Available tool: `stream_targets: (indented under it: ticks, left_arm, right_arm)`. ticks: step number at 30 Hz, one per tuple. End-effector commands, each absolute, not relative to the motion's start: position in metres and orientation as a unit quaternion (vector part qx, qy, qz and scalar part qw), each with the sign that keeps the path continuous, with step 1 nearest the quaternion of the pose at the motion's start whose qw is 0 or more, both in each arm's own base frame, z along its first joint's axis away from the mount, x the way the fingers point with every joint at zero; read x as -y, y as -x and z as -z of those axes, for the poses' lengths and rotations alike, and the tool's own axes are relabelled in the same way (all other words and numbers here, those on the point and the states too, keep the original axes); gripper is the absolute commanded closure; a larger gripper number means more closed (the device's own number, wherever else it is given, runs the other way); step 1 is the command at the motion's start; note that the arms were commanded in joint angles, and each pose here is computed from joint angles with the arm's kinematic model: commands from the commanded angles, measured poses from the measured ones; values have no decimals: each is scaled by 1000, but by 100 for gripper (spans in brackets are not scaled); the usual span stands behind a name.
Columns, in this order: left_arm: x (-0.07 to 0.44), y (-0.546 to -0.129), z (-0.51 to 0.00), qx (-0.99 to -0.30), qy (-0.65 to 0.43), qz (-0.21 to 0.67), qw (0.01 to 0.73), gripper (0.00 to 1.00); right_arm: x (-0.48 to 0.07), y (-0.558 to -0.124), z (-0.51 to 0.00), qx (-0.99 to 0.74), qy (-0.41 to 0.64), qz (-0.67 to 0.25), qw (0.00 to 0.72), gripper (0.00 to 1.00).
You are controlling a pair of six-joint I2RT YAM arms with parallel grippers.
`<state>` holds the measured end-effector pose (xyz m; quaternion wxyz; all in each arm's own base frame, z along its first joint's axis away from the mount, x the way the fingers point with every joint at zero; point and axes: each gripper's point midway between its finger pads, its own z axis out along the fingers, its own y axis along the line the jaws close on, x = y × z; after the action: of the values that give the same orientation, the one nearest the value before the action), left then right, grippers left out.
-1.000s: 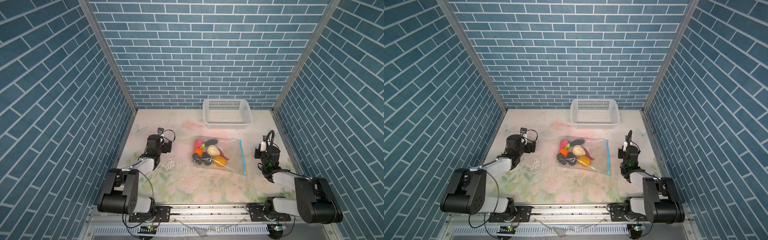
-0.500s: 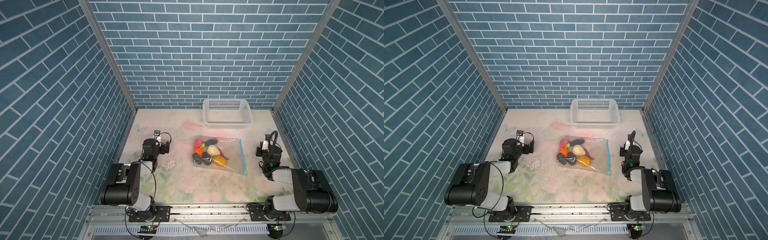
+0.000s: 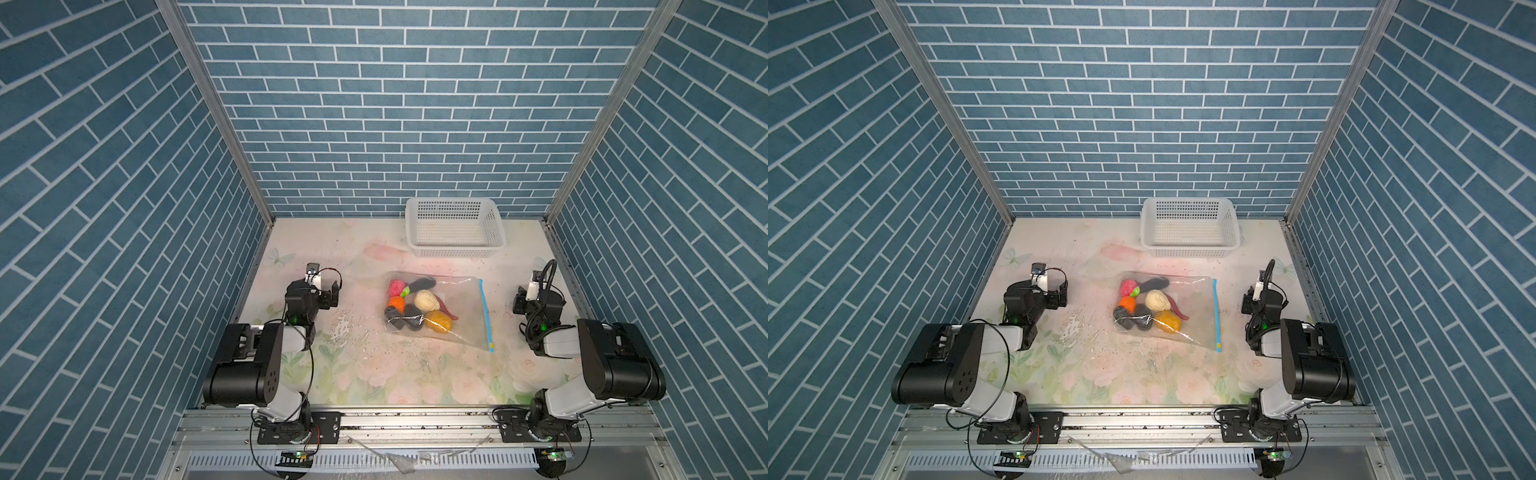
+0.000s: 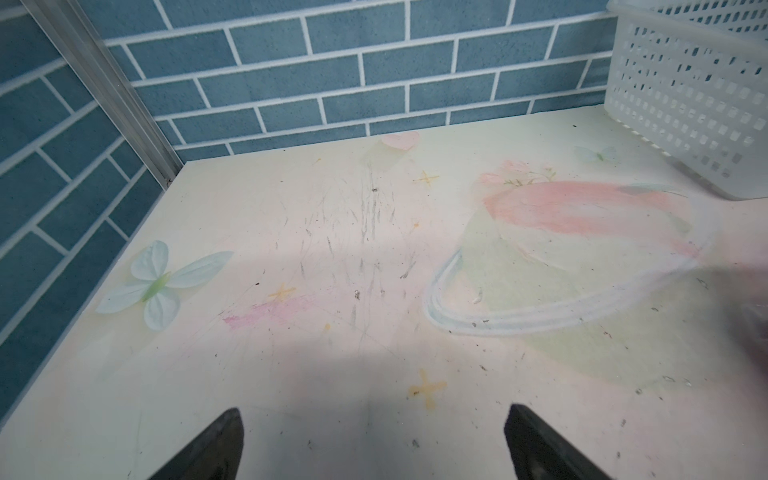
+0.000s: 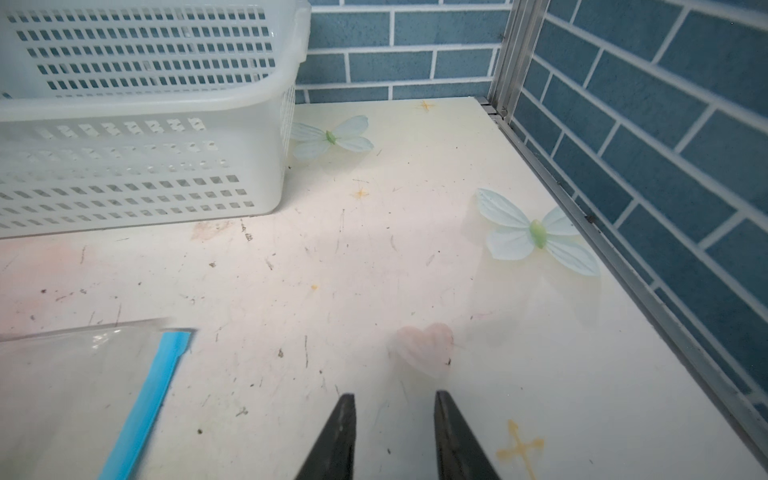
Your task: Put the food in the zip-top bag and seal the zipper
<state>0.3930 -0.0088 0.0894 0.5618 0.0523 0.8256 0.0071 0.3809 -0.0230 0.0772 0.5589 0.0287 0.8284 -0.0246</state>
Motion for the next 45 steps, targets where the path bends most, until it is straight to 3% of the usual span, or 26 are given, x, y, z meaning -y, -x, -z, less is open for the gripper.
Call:
stream_targets:
  ticks: [1,9,10,11,45]
  left_arm:
    - [5,-396,-93,-822,-41,-13,567,1]
    - [5,-396,-92,-823,-40,-13,566,1]
    - [4,-396,-92,-824,-37,-15,566,1]
    - [3,-397,-92,-823,-37,-15,566,1]
    - [0,-396,-92,-824,-28,-23,566,1]
  right_arm:
    - [23,-395,-87,-827,-31,13,562,60]
    - [23,-397,-86,-831,-30,12,555,30]
    - [23,-397,-86,-831,-30,12,555,6]
    - [23,-397,-86,-831,-30,12,556,1]
    - [16,-397,-86,-831,-12,-2,556,1]
